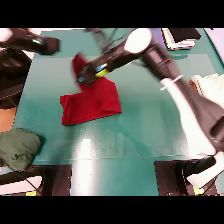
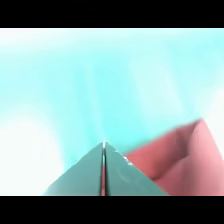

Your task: Fold the shirts.

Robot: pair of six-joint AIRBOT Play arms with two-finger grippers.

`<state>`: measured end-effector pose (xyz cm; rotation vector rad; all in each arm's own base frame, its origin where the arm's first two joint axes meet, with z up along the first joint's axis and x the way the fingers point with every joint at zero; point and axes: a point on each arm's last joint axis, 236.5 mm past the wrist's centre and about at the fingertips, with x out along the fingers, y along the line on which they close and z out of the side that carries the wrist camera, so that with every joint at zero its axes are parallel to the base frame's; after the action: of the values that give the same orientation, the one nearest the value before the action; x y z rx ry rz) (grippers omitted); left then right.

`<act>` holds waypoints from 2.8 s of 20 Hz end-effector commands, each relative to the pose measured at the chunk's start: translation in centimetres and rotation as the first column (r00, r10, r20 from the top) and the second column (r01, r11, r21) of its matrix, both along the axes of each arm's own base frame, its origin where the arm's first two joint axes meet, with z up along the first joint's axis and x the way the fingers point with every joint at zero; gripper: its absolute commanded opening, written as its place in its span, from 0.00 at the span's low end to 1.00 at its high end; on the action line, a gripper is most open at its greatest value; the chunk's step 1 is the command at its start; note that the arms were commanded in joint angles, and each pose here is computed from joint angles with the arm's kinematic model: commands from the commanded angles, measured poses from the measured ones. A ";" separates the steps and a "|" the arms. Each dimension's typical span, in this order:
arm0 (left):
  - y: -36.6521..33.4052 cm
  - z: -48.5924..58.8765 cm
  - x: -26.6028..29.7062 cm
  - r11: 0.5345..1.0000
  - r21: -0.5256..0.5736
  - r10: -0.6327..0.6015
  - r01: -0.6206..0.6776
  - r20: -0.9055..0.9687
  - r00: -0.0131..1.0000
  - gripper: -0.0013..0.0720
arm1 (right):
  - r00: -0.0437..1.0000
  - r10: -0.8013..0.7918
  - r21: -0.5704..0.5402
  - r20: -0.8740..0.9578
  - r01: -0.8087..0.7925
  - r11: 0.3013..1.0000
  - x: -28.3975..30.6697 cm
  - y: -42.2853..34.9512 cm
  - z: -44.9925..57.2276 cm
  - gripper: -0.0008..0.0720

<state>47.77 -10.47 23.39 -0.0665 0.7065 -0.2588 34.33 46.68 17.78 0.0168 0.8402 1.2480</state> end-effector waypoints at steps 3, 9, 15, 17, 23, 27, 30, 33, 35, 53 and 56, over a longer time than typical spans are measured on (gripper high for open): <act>7.8 8.6 -4.4 0.985 0.047 0.154 -0.166 0.193 0.969 0.05 | 0.999 -0.014 0.015 0.034 0.013 1.000 -0.2 3.1 -2.6 0.47; 6.0 7.3 -4.5 0.993 -0.012 0.118 -0.117 0.141 0.983 0.05 | 0.932 -0.315 -0.182 -0.180 0.283 0.942 5.6 -14.5 -10.6 0.47; 3.5 6.2 -4.3 0.999 -0.019 0.048 -0.046 0.129 0.990 0.05 | 0.703 -0.508 -0.257 -0.498 0.440 0.861 6.7 -22.4 -19.6 0.74; 1.9 5.8 -4.3 1.000 -0.007 0.004 -0.003 0.133 0.991 0.05 | 0.661 -0.504 -0.262 -0.556 0.436 0.861 6.7 -21.2 -22.0 0.74; 0.6 5.2 -4.0 1.000 -0.006 -0.024 0.025 0.121 0.992 0.05 | 0.629 -0.448 -0.245 -0.635 0.386 0.889 6.2 -15.4 -26.0 0.73; 0.2 5.2 -4.1 0.999 -0.024 -0.031 0.034 0.119 0.992 0.05 | 0.729 -0.372 -0.191 -0.574 0.322 0.927 7.1 -10.3 -25.5 0.32; -0.7 5.4 -4.4 0.997 -0.060 -0.050 0.057 0.116 0.992 0.05 | 0.813 -0.324 -0.140 -0.485 0.293 0.946 8.5 -8.3 -23.6 0.04; -2.6 5.4 -4.9 0.993 -0.060 -0.094 0.101 0.117 0.989 0.05 | 0.846 -0.397 -0.170 -0.356 0.359 0.918 12.5 -11.8 -20.0 0.04; -5.3 5.5 -5.8 0.985 -0.054 -0.159 0.166 0.120 0.980 0.05 | 0.839 -0.483 -0.189 -0.251 0.447 0.874 15.4 -17.4 -16.7 0.04; -15.4 7.4 -9.8 0.921 -0.112 -0.347 0.372 0.198 0.917 0.05 | 0.027 -0.999 -0.219 0.037 0.976 0.018 10.3 -73.1 -3.2 0.04; -15.4 7.4 -9.8 0.921 -0.111 -0.347 0.373 0.196 0.917 0.05 | 0.049 -0.998 -0.124 0.042 0.991 0.044 11.6 -72.4 0.0 0.04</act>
<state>38.03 -25.79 30.78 -0.0468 0.5190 -0.6642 45.73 -24.92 15.36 0.4937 0.7422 -0.2484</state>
